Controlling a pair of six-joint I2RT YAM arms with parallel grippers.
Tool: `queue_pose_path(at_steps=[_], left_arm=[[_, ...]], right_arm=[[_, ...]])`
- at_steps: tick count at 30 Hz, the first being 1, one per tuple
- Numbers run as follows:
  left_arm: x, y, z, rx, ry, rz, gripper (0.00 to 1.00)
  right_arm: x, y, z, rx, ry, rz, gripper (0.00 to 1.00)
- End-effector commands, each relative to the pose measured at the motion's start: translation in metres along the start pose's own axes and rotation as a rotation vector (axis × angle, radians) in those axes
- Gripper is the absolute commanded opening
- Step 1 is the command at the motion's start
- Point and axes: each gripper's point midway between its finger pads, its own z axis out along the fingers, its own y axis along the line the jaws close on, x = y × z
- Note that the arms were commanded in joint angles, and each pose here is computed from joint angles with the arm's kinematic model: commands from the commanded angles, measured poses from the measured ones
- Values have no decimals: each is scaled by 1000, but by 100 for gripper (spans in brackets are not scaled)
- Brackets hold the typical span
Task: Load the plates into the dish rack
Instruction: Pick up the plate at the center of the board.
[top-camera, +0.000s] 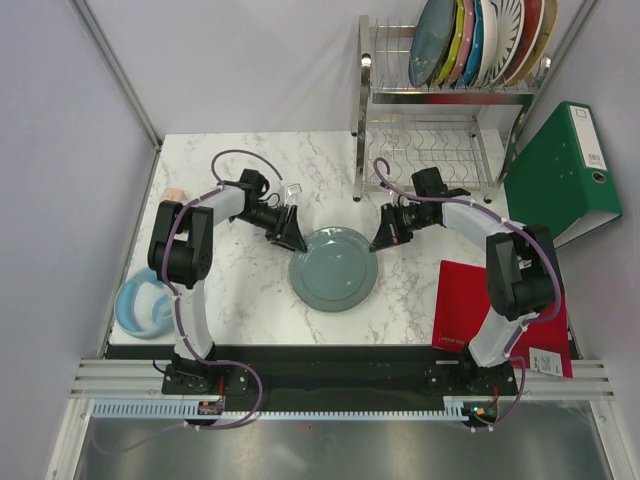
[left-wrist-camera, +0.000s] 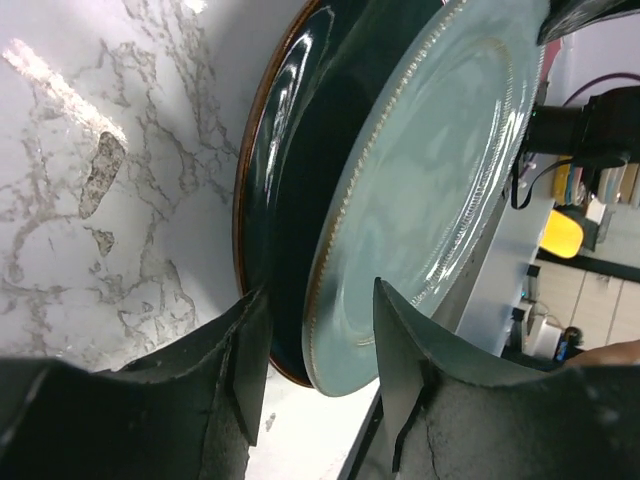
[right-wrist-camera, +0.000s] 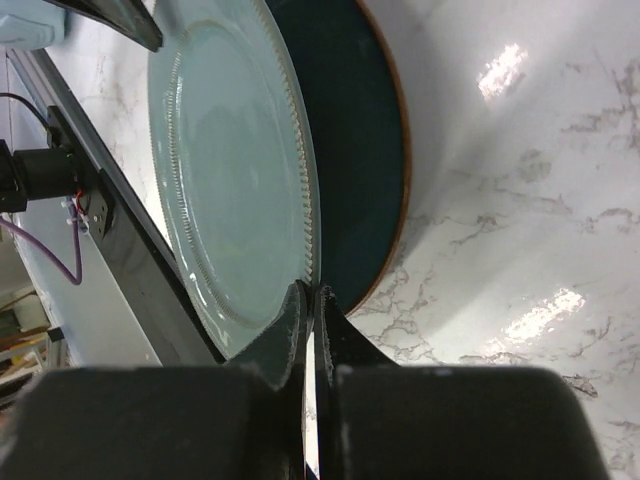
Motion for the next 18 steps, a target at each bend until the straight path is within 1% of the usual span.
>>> queue_pose_path(at_steps=[1,3,7,11,12,14,15,16,17,18], left_arm=[[-11,-13,-6,70,-27,162,52],[-8,-14,-5,90,-24,178,50],[-4,-28,-2,206,-35,206,47],[0,-30,2,264,-36,229,35],[-3,-32,2,279,-40,261,35],[3,-39,2,307,-18,254,31],[0,-38,3,309,-16,290,30],[4,-41,2,313,5,275,29],[2,-41,2,310,5,298,22],[3,-40,4,313,10,294,18]], right_arm=[[-34,35,-19,-60,-72,-210,0],[-39,37,-22,-53,-71,-244,0],[-40,38,-19,-41,-56,-289,0],[-43,42,-11,-34,-45,-327,0],[-43,41,-8,-31,-38,-327,0],[-46,43,-3,-30,-38,-350,0],[-47,43,-1,-30,-35,-354,0],[-48,43,1,-27,-34,-360,0],[-51,43,3,-28,-33,-363,0],[-51,43,5,-28,-29,-366,0]])
